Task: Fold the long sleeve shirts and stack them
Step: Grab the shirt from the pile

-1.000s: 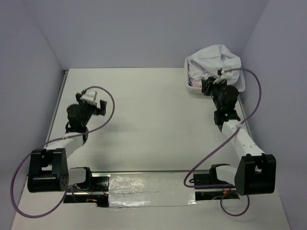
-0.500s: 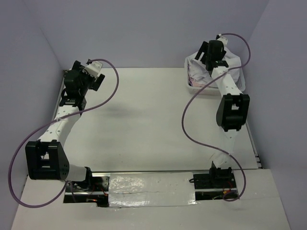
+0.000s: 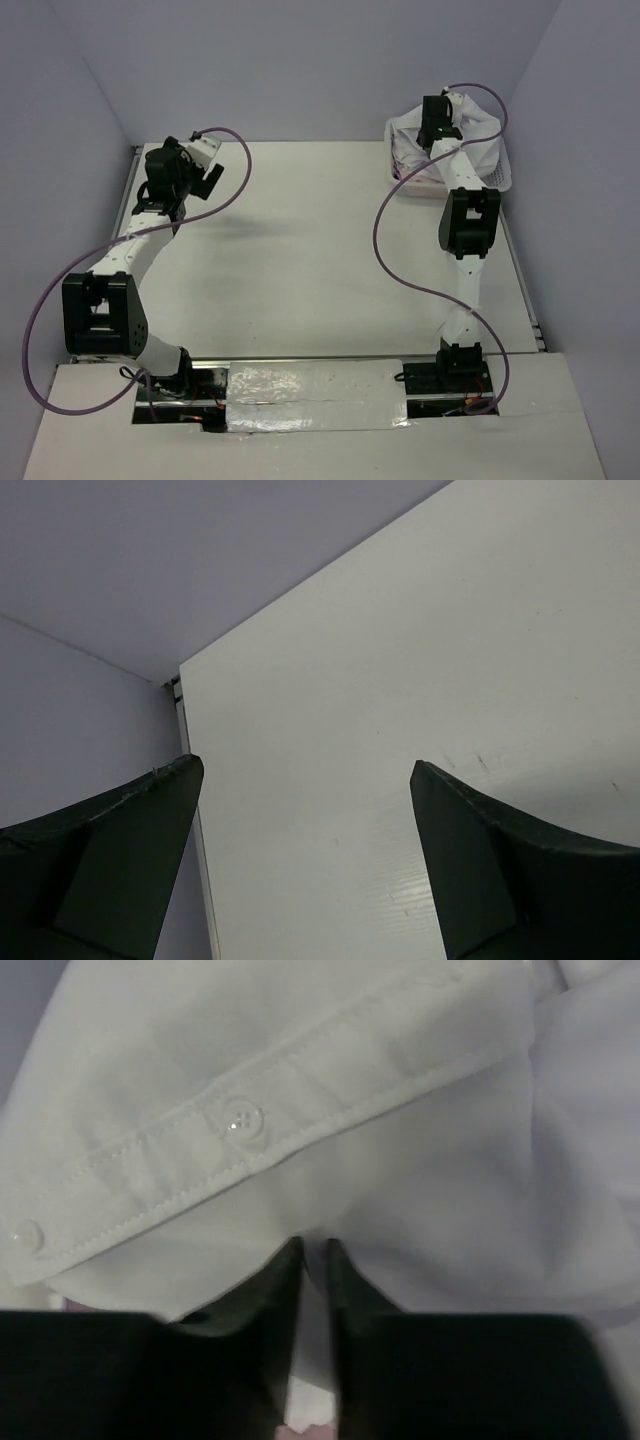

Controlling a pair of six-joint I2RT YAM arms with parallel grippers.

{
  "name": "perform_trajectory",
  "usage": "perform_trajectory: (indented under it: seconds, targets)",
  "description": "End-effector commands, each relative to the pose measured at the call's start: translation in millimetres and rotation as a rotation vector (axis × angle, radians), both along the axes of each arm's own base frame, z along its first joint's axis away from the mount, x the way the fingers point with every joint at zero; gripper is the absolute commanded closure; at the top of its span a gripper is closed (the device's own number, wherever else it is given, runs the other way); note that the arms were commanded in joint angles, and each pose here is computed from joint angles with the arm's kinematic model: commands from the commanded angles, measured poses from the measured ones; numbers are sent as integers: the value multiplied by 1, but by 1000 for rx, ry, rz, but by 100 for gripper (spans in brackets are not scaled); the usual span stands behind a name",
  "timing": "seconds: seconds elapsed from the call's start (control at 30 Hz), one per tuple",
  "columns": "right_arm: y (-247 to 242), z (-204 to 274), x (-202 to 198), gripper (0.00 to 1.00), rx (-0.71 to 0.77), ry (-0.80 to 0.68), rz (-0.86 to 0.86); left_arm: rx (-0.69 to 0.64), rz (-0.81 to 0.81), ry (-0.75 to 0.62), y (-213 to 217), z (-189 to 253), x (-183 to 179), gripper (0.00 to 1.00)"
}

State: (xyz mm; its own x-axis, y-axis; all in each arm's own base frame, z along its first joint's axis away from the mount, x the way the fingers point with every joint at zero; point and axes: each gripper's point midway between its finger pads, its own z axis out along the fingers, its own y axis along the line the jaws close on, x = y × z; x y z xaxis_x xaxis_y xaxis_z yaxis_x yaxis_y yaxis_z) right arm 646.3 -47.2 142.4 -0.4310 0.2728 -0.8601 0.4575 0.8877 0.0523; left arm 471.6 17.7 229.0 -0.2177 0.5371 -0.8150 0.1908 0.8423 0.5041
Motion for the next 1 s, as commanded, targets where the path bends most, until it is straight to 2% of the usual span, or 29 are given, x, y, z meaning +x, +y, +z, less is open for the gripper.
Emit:
perform_trajectory:
  seconds: [0.0, 0.03, 0.13, 0.27, 0.3, 0.37, 0.43, 0.47, 0.5, 0.57, 0.7, 0.73, 0.83, 0.97]
  targets:
    - [-7, 25, -1, 87, -36, -45, 0, -32, -18, -55, -5, 24, 13, 1]
    - [-7, 30, -2, 100, -32, -52, -2, -38, -18, -59, -5, 27, 14, 1]
    - [-6, 49, -11, 100, -31, -74, 4, -46, -31, -62, -8, 31, 13, 1]
    - [-6, 96, -28, 100, -47, -194, 14, -53, -35, -70, -10, 36, 8, 1]
    - [-7, 123, -37, 100, -46, -247, 8, -55, -38, -76, -11, 38, 5, 1]
    - [-7, 115, -49, 100, -27, -257, -10, -57, -44, -87, -13, 40, 2, 1]
    - [-32, 113, -64, 100, 39, -272, -75, -62, -55, -96, -15, 42, -4, 1]
    - [-32, 112, -66, 91, 81, -272, -70, -66, -56, -94, -15, 41, -5, 1]
    - [-36, 108, -68, 73, 110, -264, -81, -72, -56, -98, -16, 42, -8, 1]
    - [-51, 98, -73, 71, 175, -244, -111, -81, -61, -106, -17, 44, -11, 1]
    - [-74, 81, -79, 7, 229, -213, -208, -83, -62, -98, -18, 38, -15, 1]
    - [-82, 67, -82, 0, 232, -177, -243, -83, -63, -98, -18, 38, -16, 1]
    - [-94, 47, -79, 0, 269, -146, -282, -92, -61, -87, -18, 35, -16, 1]
    - [-85, 23, -67, 0, 352, -104, -265, -102, -60, -84, -19, 36, -13, 1]
